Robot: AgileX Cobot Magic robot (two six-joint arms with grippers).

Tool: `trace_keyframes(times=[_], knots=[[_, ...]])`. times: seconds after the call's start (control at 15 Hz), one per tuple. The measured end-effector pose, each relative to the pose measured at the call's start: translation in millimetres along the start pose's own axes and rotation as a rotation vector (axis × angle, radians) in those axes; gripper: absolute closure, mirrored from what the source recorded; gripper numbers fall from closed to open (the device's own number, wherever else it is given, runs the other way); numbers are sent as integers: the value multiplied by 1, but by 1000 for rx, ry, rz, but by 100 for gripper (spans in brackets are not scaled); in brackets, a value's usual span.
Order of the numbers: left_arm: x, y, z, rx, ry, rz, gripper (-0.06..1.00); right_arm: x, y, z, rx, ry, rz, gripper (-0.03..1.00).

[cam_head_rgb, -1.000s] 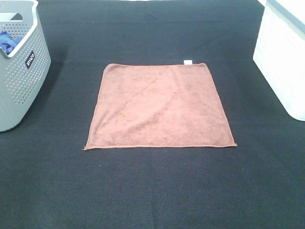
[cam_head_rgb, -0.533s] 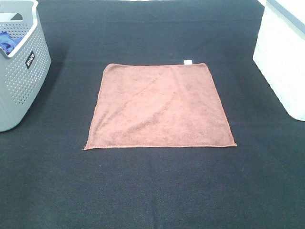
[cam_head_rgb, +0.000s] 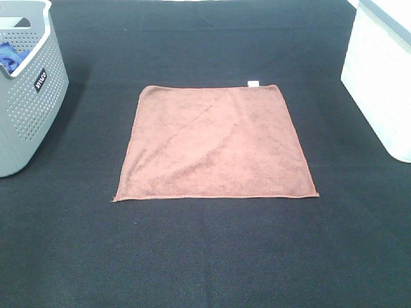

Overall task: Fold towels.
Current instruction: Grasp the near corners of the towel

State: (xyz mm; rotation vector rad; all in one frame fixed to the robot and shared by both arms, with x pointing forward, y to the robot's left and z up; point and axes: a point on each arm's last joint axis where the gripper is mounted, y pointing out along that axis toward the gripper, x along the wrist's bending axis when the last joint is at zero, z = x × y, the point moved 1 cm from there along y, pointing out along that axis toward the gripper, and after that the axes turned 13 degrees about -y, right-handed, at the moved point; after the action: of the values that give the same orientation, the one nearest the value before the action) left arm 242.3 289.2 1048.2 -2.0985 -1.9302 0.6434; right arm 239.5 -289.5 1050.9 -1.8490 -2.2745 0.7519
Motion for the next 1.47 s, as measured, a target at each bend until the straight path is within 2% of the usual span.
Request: trace_keyframes(times=[1.07,1.13,1.27,1.47], knots=[[0,-1,-1,-6,-9,1,26,0,0,0,-3,0,1,21],[-1,-2,-6,-48,-29,8,26,-1,1,-3,-11,3,4,21],[-5,4,-28,-197,-109,56,26,-7,11,-17,-3,11,6,21],[-4,36,-48,-196,-185,66,26,-15,44,-32,106,60,-18,21]])
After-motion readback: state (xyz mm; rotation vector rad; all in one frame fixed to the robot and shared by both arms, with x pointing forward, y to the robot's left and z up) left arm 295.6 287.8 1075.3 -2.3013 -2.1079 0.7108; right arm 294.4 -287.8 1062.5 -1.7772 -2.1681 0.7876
